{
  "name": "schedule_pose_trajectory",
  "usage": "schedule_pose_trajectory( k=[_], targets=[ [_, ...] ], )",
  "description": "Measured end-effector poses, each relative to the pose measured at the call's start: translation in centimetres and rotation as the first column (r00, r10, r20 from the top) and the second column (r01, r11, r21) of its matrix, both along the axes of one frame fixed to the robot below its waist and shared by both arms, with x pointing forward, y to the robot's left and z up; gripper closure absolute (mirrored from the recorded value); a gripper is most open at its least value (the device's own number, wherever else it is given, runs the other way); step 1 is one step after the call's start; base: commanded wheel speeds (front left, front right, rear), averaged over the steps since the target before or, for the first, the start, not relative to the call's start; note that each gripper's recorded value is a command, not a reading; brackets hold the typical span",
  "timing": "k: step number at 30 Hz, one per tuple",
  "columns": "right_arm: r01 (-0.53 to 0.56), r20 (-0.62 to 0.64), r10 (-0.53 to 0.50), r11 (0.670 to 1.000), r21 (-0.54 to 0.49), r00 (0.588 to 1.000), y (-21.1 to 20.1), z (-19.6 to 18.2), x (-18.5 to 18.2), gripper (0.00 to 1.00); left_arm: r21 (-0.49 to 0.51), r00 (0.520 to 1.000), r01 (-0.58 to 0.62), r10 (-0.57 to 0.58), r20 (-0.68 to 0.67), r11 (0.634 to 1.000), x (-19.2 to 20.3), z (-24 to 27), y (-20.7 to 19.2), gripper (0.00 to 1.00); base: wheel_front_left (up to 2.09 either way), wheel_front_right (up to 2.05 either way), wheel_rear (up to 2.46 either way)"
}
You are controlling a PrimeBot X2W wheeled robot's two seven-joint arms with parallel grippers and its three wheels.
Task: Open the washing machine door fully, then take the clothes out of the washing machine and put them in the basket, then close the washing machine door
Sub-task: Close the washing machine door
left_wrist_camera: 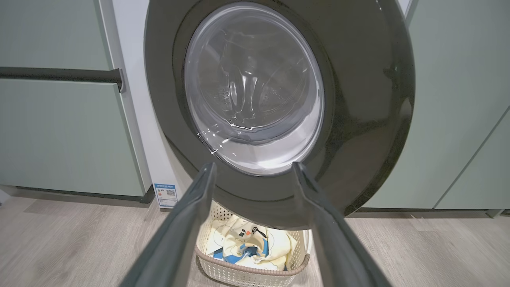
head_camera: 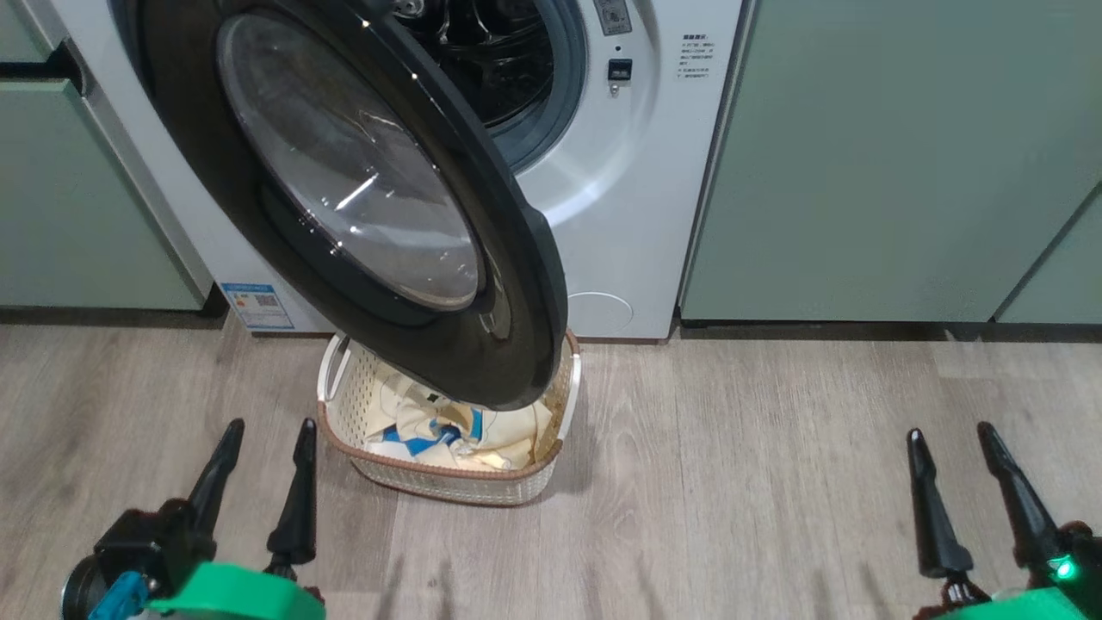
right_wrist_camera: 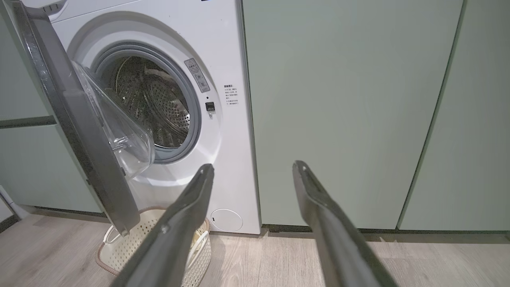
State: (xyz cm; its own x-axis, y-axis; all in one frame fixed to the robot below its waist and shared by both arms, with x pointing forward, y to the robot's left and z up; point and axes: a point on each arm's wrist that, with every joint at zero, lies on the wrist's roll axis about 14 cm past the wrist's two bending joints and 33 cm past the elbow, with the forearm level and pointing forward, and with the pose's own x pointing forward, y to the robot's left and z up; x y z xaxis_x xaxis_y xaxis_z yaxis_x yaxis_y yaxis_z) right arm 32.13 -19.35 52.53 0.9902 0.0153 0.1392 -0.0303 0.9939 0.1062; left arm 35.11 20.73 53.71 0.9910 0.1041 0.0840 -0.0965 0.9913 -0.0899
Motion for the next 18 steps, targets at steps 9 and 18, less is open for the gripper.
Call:
schedule_pose_trajectory(
  k=[9,18],
  targets=[
    [-0.002,-0.013,0.002,1.0,0.008,1.0,0.1,-0.4,0.2,1.0,-0.001,1.0,0.006,-0.006,-0.005,1.0,0.1,-0.2,-0.4,0.0,0.0,0.0,0.0],
    [-0.038,-0.04,0.039,0.999,0.019,0.998,1.1,-1.3,0.9,1.0,0.006,1.0,-0.009,0.009,-0.002,1.0,-0.2,-0.1,0.0,0.0,0.0,0.0,0.0]
  ],
)
